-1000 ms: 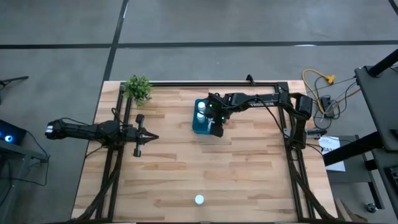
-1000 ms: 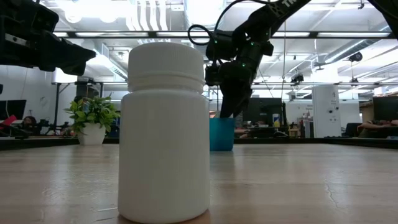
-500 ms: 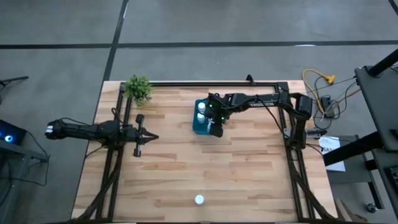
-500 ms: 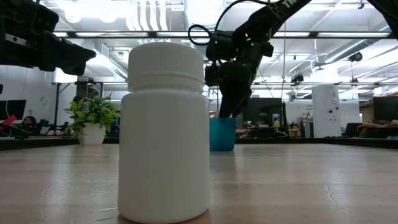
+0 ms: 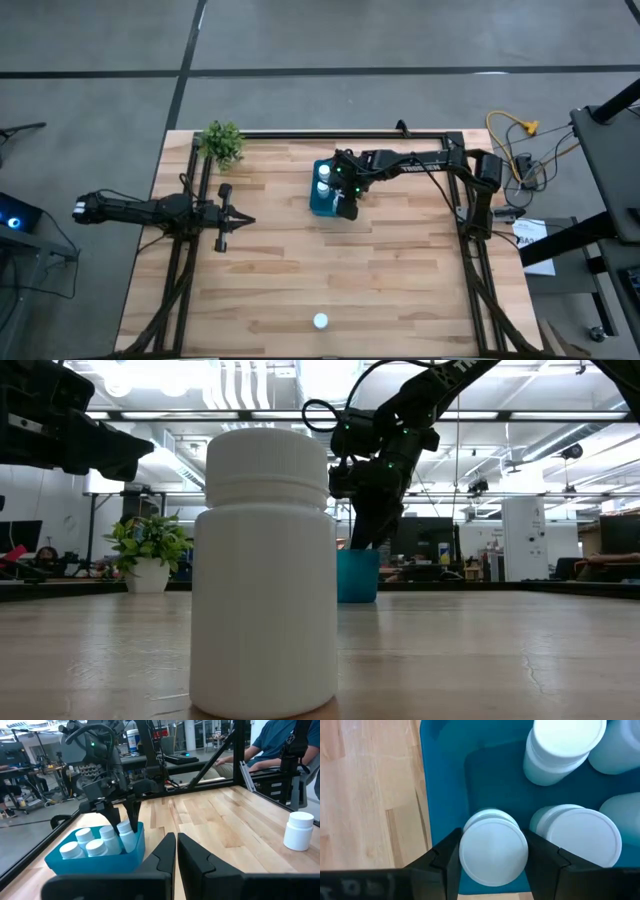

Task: Pick and place pill bottles into a basket
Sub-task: Put the top white pill bottle into the blue bin

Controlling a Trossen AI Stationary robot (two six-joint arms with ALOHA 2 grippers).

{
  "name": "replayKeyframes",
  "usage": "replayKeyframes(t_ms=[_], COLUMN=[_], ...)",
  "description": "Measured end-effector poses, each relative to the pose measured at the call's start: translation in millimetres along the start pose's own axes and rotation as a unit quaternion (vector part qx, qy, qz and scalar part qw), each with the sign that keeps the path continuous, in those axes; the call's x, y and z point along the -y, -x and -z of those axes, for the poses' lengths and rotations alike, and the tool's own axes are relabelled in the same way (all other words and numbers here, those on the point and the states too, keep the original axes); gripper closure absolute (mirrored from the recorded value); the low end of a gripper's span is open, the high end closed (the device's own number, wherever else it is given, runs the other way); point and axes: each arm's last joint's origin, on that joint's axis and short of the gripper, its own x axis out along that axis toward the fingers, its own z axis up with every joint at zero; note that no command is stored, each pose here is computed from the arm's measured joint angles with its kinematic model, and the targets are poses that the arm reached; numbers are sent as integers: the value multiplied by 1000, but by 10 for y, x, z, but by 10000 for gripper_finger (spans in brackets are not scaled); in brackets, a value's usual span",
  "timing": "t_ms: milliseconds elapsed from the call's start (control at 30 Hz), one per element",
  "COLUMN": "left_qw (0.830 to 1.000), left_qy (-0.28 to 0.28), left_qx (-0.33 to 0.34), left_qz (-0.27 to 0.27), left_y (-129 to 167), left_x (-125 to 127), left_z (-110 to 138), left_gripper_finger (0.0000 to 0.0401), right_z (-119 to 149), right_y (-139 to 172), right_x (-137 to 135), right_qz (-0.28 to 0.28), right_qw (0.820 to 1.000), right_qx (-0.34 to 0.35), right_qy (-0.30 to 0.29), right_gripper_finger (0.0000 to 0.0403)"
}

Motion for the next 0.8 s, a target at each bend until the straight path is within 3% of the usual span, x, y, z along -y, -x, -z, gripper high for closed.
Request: replayKeyframes(t_ms=[433,800], left_qw=[1000,1000], left_qy=[0,0], left_qx=[0,0], left_qz=[0,0], left_y=[0,0], left_x=[0,0], left_z=[0,0], left_gripper_finger=[400,400], right_z=[-103,-190], right_y=[91,279], right_x=[-34,-112], right_qz=[-10,-10], right_qw=[1000,1000], right_qx=[11,-20], right_qy=[3,-3], right_gripper_finger=[248,248])
